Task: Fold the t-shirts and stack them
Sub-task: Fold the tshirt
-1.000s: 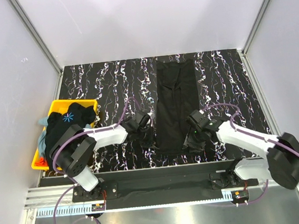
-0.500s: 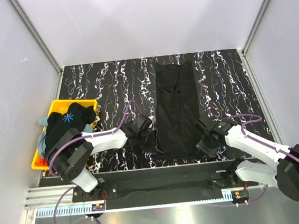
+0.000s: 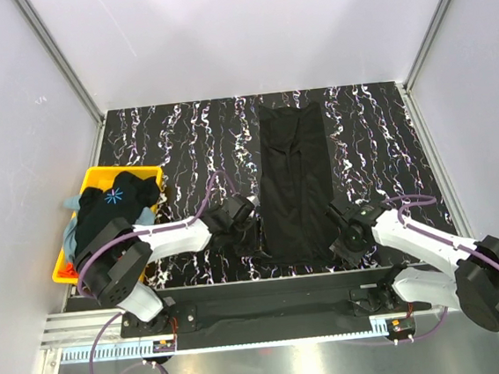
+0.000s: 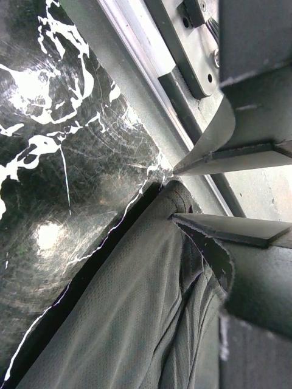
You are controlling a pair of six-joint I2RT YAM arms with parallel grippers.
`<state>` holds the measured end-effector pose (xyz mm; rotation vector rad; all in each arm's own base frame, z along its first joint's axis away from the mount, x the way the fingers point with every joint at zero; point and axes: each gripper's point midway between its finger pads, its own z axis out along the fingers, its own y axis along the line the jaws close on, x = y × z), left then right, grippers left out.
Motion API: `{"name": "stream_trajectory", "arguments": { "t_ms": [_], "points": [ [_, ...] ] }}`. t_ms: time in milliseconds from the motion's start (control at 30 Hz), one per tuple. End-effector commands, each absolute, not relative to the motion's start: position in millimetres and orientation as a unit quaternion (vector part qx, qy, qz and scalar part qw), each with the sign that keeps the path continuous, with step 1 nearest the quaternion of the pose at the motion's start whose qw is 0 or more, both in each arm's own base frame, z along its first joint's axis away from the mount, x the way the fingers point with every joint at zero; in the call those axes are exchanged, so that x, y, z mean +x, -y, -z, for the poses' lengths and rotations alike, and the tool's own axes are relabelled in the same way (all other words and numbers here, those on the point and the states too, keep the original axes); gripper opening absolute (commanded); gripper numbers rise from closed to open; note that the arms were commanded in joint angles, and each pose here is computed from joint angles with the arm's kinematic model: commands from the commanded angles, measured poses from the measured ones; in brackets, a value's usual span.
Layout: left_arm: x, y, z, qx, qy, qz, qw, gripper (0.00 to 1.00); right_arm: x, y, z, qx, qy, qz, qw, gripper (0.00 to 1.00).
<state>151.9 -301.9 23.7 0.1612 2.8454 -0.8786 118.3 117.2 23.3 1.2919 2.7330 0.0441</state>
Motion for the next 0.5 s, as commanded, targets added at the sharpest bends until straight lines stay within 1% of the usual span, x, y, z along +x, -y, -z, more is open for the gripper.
{"name": "stream_trajectory", "arguments": {
  "t_ms": [0, 167, 300, 400, 467],
  "points": [
    [149.1, 296.6, -24.0, 0.047, -0.954, 0.283, 0.090, 0.37, 121.9, -108.2, -23.2, 0.447, -0.891, -0.006, 0.081, 0.38],
    [148.4, 296.7, -24.2, 0.057, -0.954, 0.277, 0.100, 0.37, 124.1, -105.8, -22.3, 0.446, -0.891, 0.007, 0.085, 0.38],
    [145.4, 295.7, -22.5, 0.054, -0.956, 0.274, 0.094, 0.36, 128.1, -105.5, -22.7, 0.437, -0.895, 0.016, 0.088, 0.38],
    [145.4, 297.4, -21.9, 0.056, -0.955, 0.275, 0.097, 0.36, 131.1, -105.3, -23.7, 0.437, -0.895, 0.014, 0.095, 0.35],
    [143.5, 299.1, -19.0, 0.058, -0.955, 0.275, 0.092, 0.33, 132.8, -103.5, -24.0, 0.440, -0.892, 0.015, 0.103, 0.33]
  ]
}}
